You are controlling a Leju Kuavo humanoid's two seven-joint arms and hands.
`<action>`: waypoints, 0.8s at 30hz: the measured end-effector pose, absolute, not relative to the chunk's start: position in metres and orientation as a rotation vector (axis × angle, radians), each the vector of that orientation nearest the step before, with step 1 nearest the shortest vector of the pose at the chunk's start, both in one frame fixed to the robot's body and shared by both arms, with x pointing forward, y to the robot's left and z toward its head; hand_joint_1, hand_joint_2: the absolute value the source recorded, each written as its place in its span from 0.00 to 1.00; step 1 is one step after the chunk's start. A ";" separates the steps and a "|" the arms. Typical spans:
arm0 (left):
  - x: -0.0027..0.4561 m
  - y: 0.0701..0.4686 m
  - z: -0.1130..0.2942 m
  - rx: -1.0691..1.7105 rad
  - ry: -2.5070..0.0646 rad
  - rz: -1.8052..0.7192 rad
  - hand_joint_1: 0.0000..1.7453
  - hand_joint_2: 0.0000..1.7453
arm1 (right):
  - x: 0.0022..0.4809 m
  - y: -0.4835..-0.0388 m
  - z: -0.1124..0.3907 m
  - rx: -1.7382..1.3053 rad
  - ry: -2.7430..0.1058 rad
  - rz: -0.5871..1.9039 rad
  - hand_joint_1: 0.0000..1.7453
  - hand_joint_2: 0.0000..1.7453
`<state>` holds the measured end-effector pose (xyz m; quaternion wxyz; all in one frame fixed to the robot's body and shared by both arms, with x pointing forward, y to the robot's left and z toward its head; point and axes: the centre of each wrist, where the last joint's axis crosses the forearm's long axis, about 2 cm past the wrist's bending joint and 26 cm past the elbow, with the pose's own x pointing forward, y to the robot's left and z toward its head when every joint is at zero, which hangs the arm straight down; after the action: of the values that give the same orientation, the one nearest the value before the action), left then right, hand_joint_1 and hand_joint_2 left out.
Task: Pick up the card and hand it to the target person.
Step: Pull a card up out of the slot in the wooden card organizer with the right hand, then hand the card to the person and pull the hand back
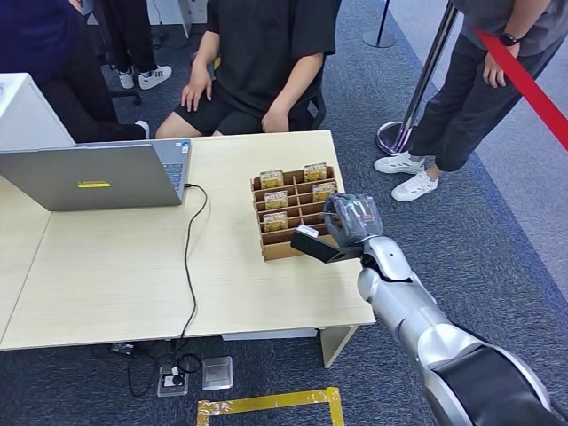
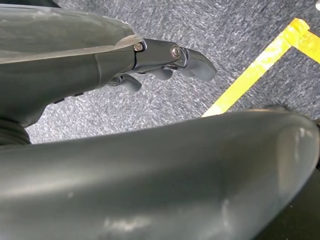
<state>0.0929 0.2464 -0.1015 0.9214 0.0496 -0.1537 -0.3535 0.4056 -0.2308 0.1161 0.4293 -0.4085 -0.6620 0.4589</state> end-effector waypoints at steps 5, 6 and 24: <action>0.093 0.246 -0.101 0.120 -0.325 -0.737 0.00 0.25 | 0.405 -0.231 0.116 -1.023 -1.652 1.142 0.86 1.00; 0.094 0.247 -0.101 0.135 -0.330 -0.749 0.00 0.50 | 0.405 -0.232 0.116 -1.024 -1.651 1.140 0.86 1.00; 0.098 0.249 -0.100 0.181 -0.345 -0.755 0.00 1.00 | 0.417 -0.238 0.167 -1.022 -2.004 0.754 0.86 1.00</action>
<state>0.0984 0.2489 -0.1003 0.9111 0.0879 -0.1673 -0.3663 0.4166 -0.2377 0.1672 0.3749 -0.3994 -0.7831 0.2945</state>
